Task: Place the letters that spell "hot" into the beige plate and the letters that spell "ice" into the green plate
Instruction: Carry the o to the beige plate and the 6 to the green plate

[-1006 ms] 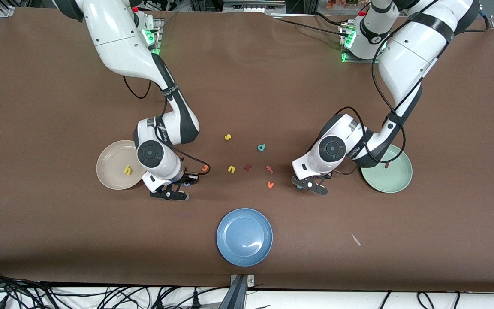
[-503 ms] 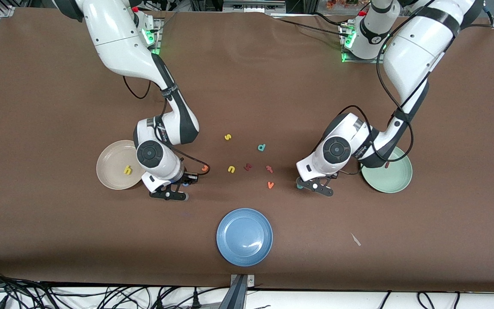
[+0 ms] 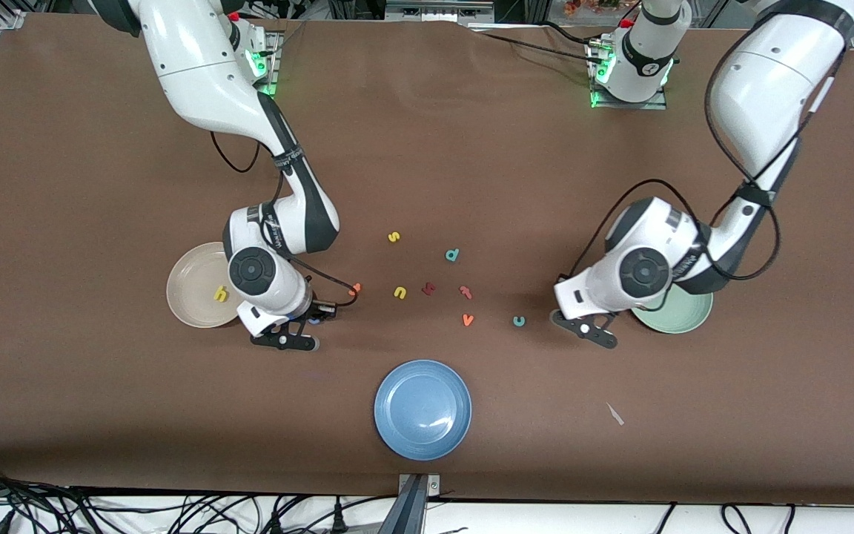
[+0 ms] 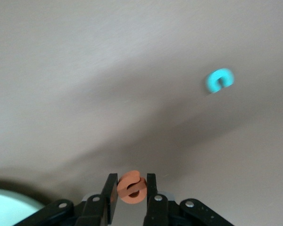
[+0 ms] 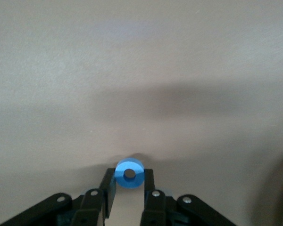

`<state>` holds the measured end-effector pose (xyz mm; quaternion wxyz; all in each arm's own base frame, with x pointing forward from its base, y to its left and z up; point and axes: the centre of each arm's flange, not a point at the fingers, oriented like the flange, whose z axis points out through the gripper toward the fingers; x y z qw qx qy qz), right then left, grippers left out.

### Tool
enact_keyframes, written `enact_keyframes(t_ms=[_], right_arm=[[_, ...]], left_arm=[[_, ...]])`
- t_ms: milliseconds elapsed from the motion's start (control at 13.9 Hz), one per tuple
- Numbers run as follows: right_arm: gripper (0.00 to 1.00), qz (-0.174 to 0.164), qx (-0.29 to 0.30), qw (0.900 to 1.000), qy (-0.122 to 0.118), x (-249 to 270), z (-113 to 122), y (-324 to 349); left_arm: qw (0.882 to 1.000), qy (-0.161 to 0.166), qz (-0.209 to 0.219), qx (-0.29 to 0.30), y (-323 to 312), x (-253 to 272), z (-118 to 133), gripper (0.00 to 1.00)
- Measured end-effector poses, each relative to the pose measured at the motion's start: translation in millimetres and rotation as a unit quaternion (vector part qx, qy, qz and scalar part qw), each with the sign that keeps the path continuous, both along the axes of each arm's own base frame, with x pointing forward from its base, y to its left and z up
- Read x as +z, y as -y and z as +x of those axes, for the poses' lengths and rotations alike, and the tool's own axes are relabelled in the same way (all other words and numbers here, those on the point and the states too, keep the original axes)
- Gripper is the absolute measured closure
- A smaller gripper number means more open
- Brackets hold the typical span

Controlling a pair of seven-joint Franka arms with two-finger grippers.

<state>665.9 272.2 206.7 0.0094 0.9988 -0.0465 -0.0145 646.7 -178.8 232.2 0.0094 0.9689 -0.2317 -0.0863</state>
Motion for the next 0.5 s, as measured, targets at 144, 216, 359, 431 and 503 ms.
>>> enact_keyframes(t_ms=[144, 216, 359, 431, 503], right_arm=[[0.72, -0.013, 0.022, 1.000, -0.007, 15, 9, 16], [0.72, -0.020, 0.033, 0.999, -0.014, 20, 11, 28], [0.72, -0.032, 0.052, 0.998, -0.031, 32, 12, 60], [0.72, -0.034, 0.062, 0.997, -0.036, 40, 10, 79], [0.72, -0.035, 0.072, 0.996, -0.041, 48, 5, 101]], left_arm=[[1.000, -0.009, -0.001, -0.019, -23, 1, 4, 0.74], [1.000, -0.012, -0.002, -0.028, -33, 2, 5, 0.74], [0.999, -0.020, -0.003, -0.047, -53, 4, 7, 0.74], [0.998, -0.028, -0.004, -0.059, -67, 4, 8, 0.74], [0.997, -0.035, -0.006, -0.072, -86, 3, 9, 0.74]])
